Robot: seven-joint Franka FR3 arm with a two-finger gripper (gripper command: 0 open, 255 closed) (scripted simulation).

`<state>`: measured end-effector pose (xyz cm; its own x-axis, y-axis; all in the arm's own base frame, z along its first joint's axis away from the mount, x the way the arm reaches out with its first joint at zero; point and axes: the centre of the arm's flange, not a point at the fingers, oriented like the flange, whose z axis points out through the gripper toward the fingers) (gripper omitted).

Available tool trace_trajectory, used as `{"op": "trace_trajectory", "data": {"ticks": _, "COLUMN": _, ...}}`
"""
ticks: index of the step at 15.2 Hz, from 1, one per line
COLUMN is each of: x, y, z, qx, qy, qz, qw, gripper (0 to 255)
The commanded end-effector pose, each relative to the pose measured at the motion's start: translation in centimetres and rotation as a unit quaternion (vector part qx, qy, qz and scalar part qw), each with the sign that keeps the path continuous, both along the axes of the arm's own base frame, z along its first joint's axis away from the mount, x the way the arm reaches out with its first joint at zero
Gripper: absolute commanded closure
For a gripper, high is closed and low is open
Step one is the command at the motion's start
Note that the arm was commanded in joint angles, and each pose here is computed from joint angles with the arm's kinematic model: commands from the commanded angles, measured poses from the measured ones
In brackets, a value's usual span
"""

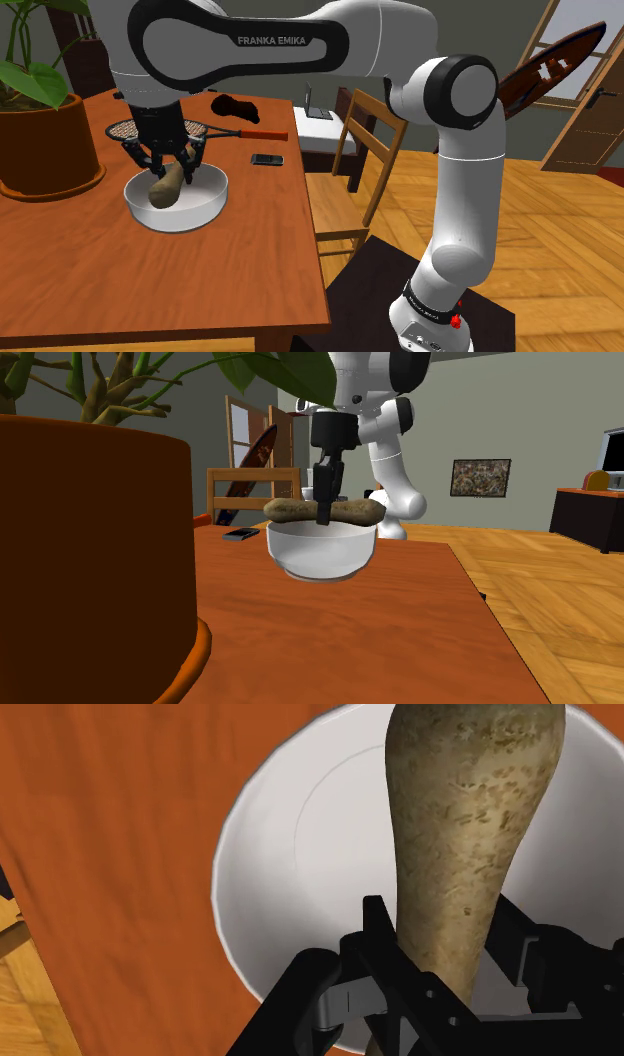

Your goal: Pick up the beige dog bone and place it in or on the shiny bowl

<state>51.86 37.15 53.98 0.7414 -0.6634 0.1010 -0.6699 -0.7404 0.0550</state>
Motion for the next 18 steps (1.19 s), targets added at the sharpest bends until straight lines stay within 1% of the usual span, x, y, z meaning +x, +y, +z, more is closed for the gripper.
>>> {"op": "trace_trajectory", "data": {"ticks": 1, "x": 0.0, "y": 0.0, "z": 0.0, "qx": 0.000, "qy": 0.000, "qz": 0.000, "qw": 1.0000, "gripper": 255}}
{"op": "trace_trajectory", "data": {"ticks": 2, "x": 0.0, "y": 0.0, "z": 0.0, "qx": 0.000, "qy": 0.000, "qz": 0.000, "qw": 1.0000, "gripper": 0}}
{"op": "trace_trajectory", "data": {"ticks": 7, "x": 0.0, "y": 0.0, "z": 0.0, "qx": 0.000, "qy": 0.000, "qz": 0.000, "qw": 1.0000, "gripper": 0}}
{"op": "trace_trajectory", "data": {"ticks": 11, "x": -0.2, "y": 0.5, "z": 5.0, "qx": 0.000, "qy": 0.000, "qz": 0.000, "qw": 1.0000, "gripper": 0}}
{"op": "trace_trajectory", "data": {"ticks": 18, "x": -0.2, "y": 0.5, "z": 5.0, "qx": 0.000, "qy": 0.000, "qz": 0.000, "qw": 1.0000, "gripper": 0}}
